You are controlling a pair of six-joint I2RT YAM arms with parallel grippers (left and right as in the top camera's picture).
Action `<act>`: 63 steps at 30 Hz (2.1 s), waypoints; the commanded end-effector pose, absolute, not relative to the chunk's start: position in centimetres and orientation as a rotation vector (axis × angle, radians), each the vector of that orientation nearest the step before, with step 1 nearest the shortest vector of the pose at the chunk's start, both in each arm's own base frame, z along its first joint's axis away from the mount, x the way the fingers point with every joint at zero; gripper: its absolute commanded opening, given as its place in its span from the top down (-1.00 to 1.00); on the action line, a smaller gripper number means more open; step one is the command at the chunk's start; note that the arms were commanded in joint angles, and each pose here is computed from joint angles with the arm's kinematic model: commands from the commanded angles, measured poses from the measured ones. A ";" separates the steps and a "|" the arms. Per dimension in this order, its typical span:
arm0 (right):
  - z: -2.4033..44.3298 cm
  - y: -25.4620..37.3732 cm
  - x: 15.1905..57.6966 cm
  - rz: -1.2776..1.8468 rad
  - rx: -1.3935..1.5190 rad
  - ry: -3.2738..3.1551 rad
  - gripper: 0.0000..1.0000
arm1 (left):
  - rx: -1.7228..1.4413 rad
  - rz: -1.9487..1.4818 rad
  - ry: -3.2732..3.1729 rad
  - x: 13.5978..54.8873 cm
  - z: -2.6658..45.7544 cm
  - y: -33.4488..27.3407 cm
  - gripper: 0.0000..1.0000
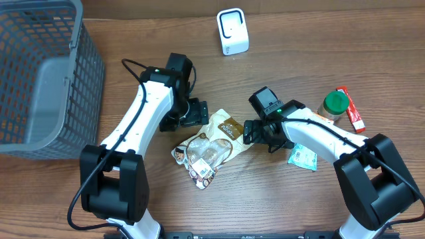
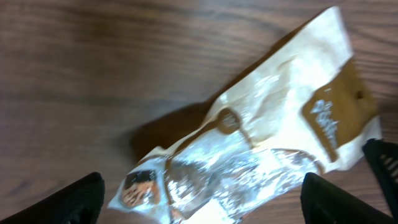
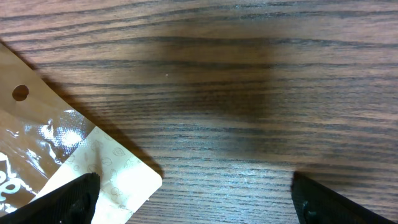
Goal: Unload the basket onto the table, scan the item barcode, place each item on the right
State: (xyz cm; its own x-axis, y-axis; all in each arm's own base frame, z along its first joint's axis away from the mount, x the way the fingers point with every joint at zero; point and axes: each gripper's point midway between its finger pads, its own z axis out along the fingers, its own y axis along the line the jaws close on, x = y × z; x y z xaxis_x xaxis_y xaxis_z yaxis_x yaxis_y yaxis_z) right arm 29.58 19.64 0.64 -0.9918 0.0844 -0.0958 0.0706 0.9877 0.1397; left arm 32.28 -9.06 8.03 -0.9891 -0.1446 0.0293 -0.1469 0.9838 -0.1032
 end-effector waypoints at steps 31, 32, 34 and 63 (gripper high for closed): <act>0.4 19.3 29.8 0.192 0.126 3.024 -1.00 | 0.673 0.305 -3.106 27.3 1.6 -7.6 -0.63; 0.4 19.3 29.8 0.194 0.126 3.022 -1.00 | 0.689 0.315 -3.103 27.3 1.4 -7.7 -0.61; 0.5 19.4 29.9 0.196 0.126 3.019 -1.00 | 0.718 0.351 -3.086 27.0 1.0 -8.1 -0.57; 3.4 22.7 31.7 0.773 -0.176 2.956 -1.00 | 0.512 0.618 -3.279 31.5 2.0 -10.2 -0.09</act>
State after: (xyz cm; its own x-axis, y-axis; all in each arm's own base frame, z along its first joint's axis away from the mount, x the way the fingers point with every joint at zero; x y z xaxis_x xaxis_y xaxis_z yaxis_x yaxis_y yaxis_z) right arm 31.71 21.19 2.27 -0.9934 -0.0504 -0.1028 -0.0887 0.9066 0.4126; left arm 31.49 -9.24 1.61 -0.9061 -0.3876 -0.1694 -0.3159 0.8865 -0.3382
